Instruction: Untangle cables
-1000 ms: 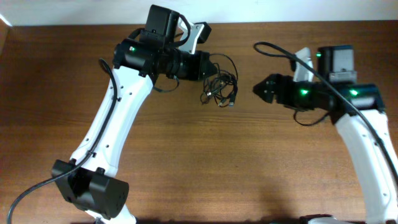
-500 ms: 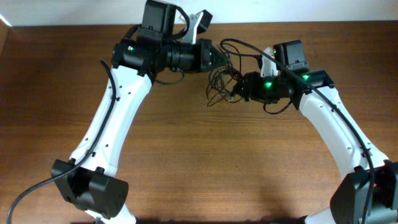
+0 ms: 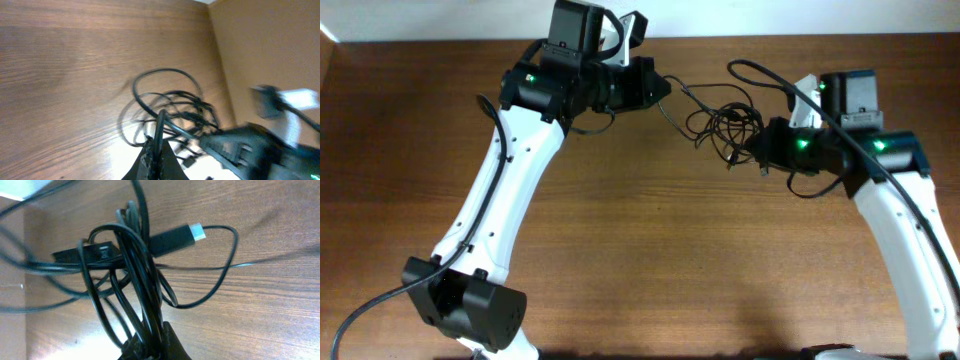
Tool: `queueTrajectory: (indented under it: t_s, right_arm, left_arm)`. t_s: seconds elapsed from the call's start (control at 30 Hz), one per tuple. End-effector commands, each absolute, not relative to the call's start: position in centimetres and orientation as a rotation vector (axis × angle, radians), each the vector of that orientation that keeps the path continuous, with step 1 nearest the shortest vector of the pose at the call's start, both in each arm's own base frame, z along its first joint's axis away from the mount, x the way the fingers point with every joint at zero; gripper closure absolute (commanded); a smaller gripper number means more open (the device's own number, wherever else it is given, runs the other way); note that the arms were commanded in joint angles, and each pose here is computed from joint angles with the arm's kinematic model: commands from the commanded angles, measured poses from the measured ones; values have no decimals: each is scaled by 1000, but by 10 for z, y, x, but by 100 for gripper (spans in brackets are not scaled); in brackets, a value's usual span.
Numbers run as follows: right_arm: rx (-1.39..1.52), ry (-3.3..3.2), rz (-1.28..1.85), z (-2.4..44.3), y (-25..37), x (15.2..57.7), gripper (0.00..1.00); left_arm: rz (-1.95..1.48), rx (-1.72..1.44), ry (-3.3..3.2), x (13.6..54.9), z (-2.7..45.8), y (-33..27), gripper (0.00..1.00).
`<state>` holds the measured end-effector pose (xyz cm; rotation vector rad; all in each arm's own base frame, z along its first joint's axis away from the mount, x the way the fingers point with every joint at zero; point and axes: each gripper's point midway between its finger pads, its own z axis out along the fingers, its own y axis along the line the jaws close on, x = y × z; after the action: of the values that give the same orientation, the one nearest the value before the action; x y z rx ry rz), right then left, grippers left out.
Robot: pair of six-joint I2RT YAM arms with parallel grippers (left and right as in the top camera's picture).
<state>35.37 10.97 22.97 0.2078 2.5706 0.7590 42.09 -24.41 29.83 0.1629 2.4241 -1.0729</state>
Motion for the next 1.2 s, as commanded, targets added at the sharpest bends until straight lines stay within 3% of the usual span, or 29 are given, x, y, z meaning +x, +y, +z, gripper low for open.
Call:
queueTrajectory:
  t_s: [0.0, 0.2, 0.7, 0.8, 0.9, 1.0, 1.07, 1.17]
  right_arm:
    - [151, 2488, 732, 262, 105, 340, 96]
    - [223, 2487, 541, 268, 78, 323, 96]
    - [665, 2533, 342, 244, -38, 298, 96]
    - [547, 2539, 501, 249, -16, 301, 96]
    - [383, 2594, 627, 245, 25, 305, 96]
    - [245, 2658, 672, 232, 62, 312, 96]
    - [228, 2711, 697, 218, 77, 317, 96]
    - [172, 2764, 713, 201, 95, 324, 96]
  left_arm:
    - [-781, 105, 2442, 431, 292, -209, 100]
    - [-202, -109, 2547, 432, 258, -131, 100]
    - [103, -97, 2533, 431, 256, -93, 100]
    - [-31, -55, 2571, 426, 252, -112, 100]
    - [-373, 191, 2616, 410, 252, -161, 100]
    - [-495, 307, 2613, 401, 254, -177, 88]
    - [-493, 307, 2627, 399, 252, -177, 74]
    - [-492, 307, 2630, 398, 252, -176, 66]
